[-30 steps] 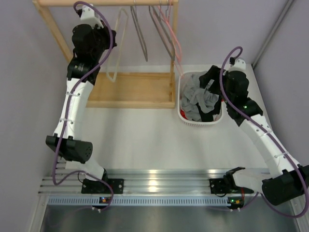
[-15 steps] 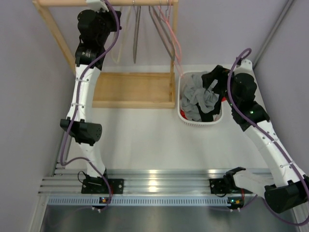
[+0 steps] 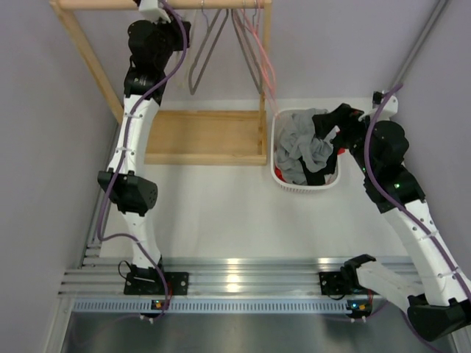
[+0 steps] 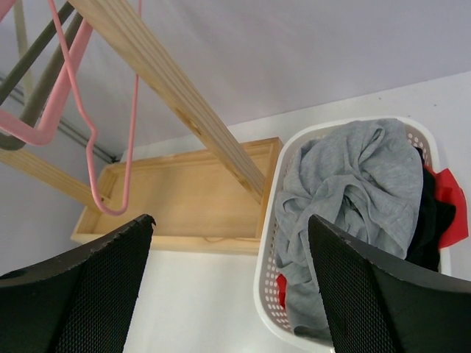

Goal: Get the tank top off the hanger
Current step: Place the hanger at the clothesline, then reset both arms

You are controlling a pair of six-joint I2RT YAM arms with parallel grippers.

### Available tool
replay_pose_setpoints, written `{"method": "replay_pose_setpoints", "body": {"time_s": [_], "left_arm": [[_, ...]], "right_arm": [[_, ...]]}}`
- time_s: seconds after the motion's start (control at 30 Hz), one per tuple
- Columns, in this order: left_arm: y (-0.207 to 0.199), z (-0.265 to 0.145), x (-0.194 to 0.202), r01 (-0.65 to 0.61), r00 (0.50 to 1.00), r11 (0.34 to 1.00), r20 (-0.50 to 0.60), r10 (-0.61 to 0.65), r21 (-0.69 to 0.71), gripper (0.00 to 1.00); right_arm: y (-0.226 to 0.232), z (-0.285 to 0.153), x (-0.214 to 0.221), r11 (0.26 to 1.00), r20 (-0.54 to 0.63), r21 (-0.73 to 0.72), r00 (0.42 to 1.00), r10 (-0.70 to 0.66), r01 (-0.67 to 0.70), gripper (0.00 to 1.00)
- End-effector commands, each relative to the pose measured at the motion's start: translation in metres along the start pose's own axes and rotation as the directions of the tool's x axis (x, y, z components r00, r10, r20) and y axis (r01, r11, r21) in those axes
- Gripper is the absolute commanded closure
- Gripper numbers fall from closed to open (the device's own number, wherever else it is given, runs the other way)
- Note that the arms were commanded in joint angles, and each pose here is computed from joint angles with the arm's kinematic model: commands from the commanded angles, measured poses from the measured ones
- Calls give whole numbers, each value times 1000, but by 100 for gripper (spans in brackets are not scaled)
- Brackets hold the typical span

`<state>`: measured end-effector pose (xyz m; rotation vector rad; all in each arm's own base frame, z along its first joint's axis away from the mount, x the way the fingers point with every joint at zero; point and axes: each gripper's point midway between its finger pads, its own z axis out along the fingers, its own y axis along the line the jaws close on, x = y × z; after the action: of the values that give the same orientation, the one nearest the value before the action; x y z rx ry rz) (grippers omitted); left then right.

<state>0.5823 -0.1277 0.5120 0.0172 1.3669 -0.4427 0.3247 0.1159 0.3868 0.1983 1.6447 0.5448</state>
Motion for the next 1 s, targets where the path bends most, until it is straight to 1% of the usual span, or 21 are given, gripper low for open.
{"method": "replay_pose_setpoints", "body": {"time_s": [0.0, 0.03, 0.07, 0.1, 0.13, 0.2, 0.23, 0.3, 0.4, 0.47, 0.5, 0.57, 0.7, 0.73, 0.77, 0.8, 0.83, 0.87, 0.9, 0.93, 0.97], "left_arm": [[4, -18, 2, 19, 999, 999, -46, -20, -30, 76], [1, -33, -24, 12, 1000, 999, -5, -12, -47, 74], [6, -38, -17, 13, 1000, 998, -24, -14, -68, 72], [7, -47, -28, 11, 1000, 997, -9, -11, -79, 69], [3, -61, -50, 8, 1000, 997, 28, -6, -81, 67], [3, -74, -55, 7, 1000, 996, 30, -4, -90, 57], [-4, -91, -76, 7, 998, 996, 64, -2, -89, 49], [-7, -106, -83, 10, 997, 996, 73, -4, -92, 37], [-15, -139, -97, 36, 995, 995, 99, -27, -94, 24], [-20, -164, -102, 47, 993, 995, 111, -36, -92, 19], [-22, -174, -105, 57, 992, 994, 119, -46, -91, 10], [-21, -203, -107, 70, 989, 990, 137, -54, -120, 3], [-25, -255, -99, 103, 985, 987, 150, -84, -123, 2], [-32, -281, -112, 105, 978, 989, 192, -83, -106, 2], [-27, -286, -89, 105, 984, 987, 154, -86, -122, 2], [-27, -297, -85, 99, 985, 988, 154, -79, -122, 2], [-34, -324, -95, 95, 977, 990, 198, -74, -100, 2], [-36, -334, -91, 86, 978, 992, 200, -66, -91, 2], [-32, -340, -70, 70, 985, 993, 167, -54, -93, 2], [-38, -368, -77, 61, 976, 995, 214, -44, -74, 2], [-47, -378, -69, 45, 978, 999, 206, -39, -25, 2]], "right_arm": [[5, -8, 8, 1000, -30, -24, 1000, -6, 6, 15], [5, -8, 9, 1000, -33, -28, 999, -6, 6, 15], [5, -9, 8, 1000, -31, -31, 999, -8, 7, 15], [6, -9, 8, 999, -31, -36, 1000, -7, 6, 15], [7, -10, 8, 999, -31, -39, 999, -9, 8, 15], [8, -10, 10, 999, -38, -48, 999, -11, 9, 15], [8, -9, 11, 999, -42, -49, 999, -10, 8, 15], [9, -9, 12, 999, -46, -52, 999, -5, 3, 15], [11, -8, 17, 998, -65, -68, 998, -4, -1, 15], [11, -7, 21, 997, -75, -71, 997, -2, -4, 15], [13, -9, 21, 997, -77, -80, 997, 3, -9, 15], [13, -10, 23, 996, -82, -85, 997, 5, -12, 15], [20, -14, 27, 992, -101, -128, 995, 2, -15, 15], [26, -18, 28, 988, -107, -157, 994, -5, -12, 15], [27, -20, 28, 986, -107, -168, 994, -10, -8, 15], [31, -25, 26, 983, -97, -185, 995, -19, 1, 15], [37, -30, 25, 977, -91, -214, 995, -27, 7, 15], [37, -33, 28, 974, -92, -227, 995, -36, 14, 14], [42, -43, 24, 966, -74, -257, 997, -38, 18, 14], [45, -47, 23, 959, -58, -281, 998, -40, 22, 13], [42, -50, 32, 956, -66, -292, 997, -46, 25, 12]]}}
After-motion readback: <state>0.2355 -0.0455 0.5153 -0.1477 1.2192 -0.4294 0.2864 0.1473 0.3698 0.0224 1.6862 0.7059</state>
